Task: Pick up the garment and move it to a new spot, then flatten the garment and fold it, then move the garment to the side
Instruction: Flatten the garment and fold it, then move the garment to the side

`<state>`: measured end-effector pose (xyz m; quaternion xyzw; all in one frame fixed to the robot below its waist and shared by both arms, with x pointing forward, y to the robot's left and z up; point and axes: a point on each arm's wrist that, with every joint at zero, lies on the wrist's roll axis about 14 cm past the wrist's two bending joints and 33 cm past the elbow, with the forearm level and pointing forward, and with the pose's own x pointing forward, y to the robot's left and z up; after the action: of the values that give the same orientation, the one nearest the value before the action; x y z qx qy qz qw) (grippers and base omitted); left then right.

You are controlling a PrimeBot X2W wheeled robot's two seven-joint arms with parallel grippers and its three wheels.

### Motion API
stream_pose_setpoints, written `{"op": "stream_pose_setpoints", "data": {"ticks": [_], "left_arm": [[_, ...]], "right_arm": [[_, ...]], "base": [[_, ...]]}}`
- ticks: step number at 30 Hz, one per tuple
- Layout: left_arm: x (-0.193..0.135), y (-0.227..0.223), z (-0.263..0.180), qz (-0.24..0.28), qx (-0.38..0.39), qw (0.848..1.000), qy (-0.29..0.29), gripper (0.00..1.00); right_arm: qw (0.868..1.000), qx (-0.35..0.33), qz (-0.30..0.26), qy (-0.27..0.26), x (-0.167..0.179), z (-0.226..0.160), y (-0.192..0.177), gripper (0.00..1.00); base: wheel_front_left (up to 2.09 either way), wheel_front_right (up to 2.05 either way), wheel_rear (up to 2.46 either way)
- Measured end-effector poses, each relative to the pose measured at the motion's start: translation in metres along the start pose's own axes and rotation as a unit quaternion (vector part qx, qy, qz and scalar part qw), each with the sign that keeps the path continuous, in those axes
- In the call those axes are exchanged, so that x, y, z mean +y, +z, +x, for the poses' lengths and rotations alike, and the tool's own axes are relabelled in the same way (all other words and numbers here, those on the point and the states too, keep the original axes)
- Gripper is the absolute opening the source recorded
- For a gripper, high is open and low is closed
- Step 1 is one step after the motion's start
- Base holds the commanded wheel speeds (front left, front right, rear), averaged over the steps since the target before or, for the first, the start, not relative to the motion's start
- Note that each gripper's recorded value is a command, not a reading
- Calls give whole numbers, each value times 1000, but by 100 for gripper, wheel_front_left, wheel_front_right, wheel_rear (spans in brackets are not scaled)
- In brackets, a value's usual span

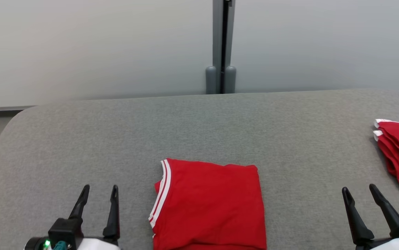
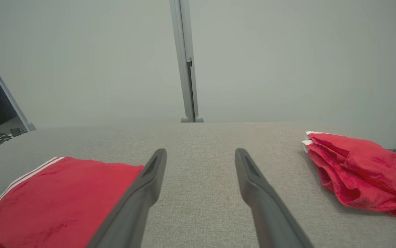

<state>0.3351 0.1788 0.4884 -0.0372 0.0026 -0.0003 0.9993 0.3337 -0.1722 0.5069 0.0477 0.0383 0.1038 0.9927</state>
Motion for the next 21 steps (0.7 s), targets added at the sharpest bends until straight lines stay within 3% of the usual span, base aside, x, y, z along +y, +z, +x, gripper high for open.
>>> {"op": "stream_pose_setpoints", "data": {"ticks": [9, 15, 21], "left_arm": [[3, 24, 8, -23, -45, 999, 21, 100], [15, 25, 24, -26, -46, 997, 48, 100], [27, 22, 34, -23, -42, 996, 70, 100]], "right_arm": [[994, 83, 25, 63, 34, 35, -50, 100], [979, 153, 58, 124, 77, 75, -98, 100], [954, 242, 91, 154, 101, 81, -149, 100]], "base": [[0, 0, 0], [0, 0, 0], [0, 0, 0]]}}
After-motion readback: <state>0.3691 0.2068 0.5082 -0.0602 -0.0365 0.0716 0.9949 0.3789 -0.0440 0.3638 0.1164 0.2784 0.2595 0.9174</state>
